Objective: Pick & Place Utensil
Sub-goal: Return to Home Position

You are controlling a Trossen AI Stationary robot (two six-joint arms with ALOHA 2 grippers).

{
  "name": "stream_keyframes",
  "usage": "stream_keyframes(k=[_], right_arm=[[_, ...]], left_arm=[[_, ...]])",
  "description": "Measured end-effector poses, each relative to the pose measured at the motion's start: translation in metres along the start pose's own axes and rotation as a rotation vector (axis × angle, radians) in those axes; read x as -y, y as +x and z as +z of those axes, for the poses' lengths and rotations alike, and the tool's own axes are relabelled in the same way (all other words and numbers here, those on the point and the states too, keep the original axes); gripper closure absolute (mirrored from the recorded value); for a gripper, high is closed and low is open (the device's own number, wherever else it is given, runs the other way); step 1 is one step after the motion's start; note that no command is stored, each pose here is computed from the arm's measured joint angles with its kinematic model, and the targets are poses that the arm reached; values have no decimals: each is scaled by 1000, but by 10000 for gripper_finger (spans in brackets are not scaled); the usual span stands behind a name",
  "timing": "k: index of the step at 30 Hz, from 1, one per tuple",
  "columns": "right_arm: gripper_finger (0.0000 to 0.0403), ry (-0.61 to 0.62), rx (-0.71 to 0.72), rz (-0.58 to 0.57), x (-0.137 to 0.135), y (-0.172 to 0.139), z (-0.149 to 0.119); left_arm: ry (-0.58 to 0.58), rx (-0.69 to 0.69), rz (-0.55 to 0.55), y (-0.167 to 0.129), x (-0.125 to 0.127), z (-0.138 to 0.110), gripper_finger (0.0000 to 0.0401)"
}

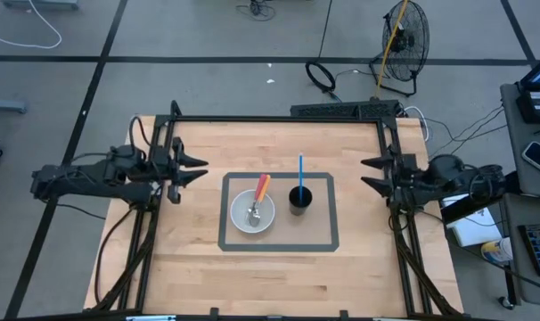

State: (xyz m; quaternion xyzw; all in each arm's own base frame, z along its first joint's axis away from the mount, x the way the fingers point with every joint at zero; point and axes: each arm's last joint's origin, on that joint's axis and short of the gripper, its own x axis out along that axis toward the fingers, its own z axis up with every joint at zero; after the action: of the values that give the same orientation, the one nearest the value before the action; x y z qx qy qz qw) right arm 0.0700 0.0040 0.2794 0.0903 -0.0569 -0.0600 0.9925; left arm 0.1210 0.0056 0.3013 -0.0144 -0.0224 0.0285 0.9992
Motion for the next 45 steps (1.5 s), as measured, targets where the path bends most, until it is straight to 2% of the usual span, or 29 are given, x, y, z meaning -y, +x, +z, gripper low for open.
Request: stream_keyframes(k=[5,10,17,20,25,28,31,34,36,45], right_arm=[[149,33,-43,-7,3,0,-16],[149,47,-23,-1,6,-7,-27],[149,61,-26,-2,8,-5,-40],[149,85,-33,23,7,2,-57],[149,117,82,74,8,13,-92],[149,166,209,98,8,11,-81],[149,153,153,89,8,13,-87],[149,153,211,117,7,11,-81],[149,145,174,109,8,12,-85],[149,154,188,110,8,12,-83]], left_arm=[[-40,91,31,-9,-1,-28,288],[-75,113,31,-17,-2,-50,288],[-92,148,27,-27,-3,-68,288],[-102,177,25,-31,-3,-75,288],[-132,195,21,-35,-4,-92,288],[-151,183,20,-34,-4,-100,288],[-175,172,7,-33,-4,-105,288],[-184,155,-26,-31,-3,-112,288],[-186,169,-52,-31,-3,-112,288],[-187,180,-91,-32,0,-110,288]])
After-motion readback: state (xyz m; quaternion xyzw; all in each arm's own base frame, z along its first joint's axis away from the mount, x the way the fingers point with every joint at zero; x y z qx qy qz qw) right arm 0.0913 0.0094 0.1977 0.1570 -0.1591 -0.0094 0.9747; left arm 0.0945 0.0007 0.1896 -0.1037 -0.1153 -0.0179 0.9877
